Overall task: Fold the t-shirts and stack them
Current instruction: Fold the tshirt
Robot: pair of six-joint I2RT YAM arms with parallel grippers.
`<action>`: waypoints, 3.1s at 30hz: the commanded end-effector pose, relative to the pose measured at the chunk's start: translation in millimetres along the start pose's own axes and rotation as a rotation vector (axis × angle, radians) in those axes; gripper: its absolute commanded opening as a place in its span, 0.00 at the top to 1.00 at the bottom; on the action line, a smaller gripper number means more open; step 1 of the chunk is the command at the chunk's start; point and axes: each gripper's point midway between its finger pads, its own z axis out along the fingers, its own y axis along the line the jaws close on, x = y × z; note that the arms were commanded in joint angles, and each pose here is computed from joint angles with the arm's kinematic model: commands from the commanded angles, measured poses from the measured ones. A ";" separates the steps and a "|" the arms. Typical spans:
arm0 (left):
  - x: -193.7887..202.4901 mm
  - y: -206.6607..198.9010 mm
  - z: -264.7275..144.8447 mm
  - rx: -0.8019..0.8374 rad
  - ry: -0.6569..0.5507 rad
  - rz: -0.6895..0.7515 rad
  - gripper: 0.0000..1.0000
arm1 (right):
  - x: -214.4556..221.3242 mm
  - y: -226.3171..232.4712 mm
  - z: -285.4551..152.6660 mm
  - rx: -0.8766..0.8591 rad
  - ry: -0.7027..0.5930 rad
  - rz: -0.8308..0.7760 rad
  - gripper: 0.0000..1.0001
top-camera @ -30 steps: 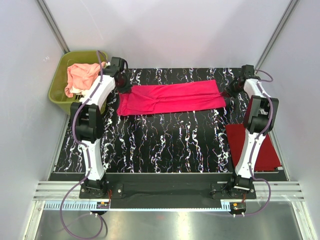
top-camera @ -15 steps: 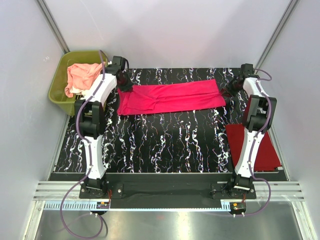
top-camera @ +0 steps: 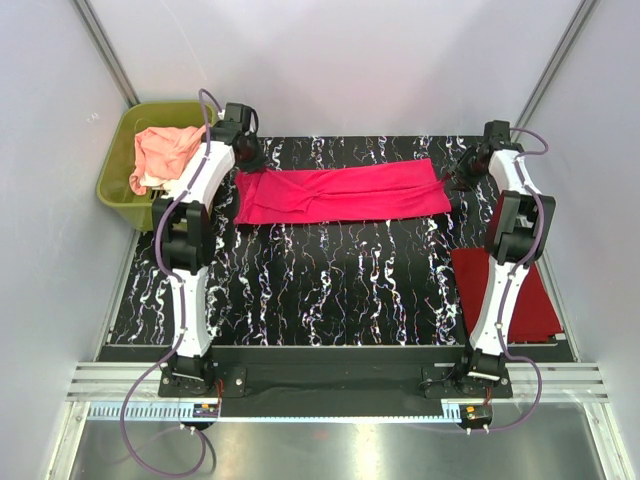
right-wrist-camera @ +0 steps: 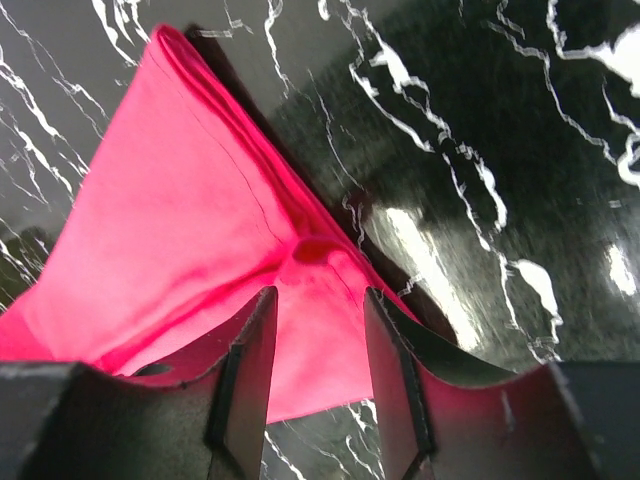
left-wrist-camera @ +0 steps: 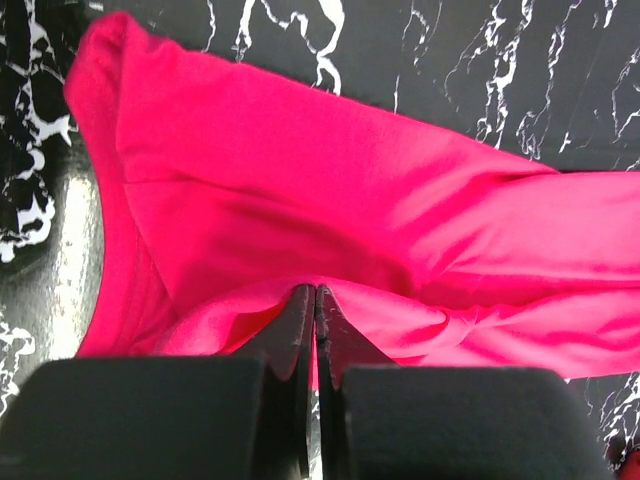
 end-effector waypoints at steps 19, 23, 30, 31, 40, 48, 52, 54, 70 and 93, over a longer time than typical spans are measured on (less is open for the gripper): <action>6.0 24.5 -63.4 -0.089 -0.095 0.084 0.74 | 34.9 8.3 -61.3 -0.051 -0.009 -0.037 0.51; 37.6 42.3 -51.8 -0.118 -0.014 0.100 0.84 | 43.5 8.6 -54.4 -0.052 0.012 -0.041 0.56; 58.7 65.3 -28.5 -0.173 0.044 0.079 0.94 | 50.5 10.4 -37.5 -0.048 0.046 -0.032 0.82; 61.1 69.4 -26.7 -0.184 0.054 0.070 0.95 | 50.6 10.8 -36.3 -0.046 0.047 -0.032 0.85; 83.8 104.9 -8.0 -0.277 0.107 0.036 0.99 | 53.7 -1.7 -9.8 -0.017 0.052 -0.037 0.87; 114.0 127.9 2.4 -0.334 0.196 -0.013 1.00 | 66.1 -33.9 4.6 0.086 0.064 -0.065 0.86; 123.2 137.1 -1.2 -0.365 0.216 0.002 1.00 | 85.7 -61.7 -3.1 0.185 0.084 -0.059 0.86; 125.1 142.9 -4.8 -0.393 0.223 0.016 1.00 | 89.4 -68.5 -12.6 0.206 0.076 -0.054 0.86; 137.8 109.6 -87.7 -0.302 0.128 0.151 0.62 | 113.5 -45.3 -106.6 0.149 0.015 -0.148 0.71; 97.5 6.8 -40.4 0.171 0.102 0.089 0.85 | 307.9 234.3 -18.0 -0.465 0.293 -0.120 1.00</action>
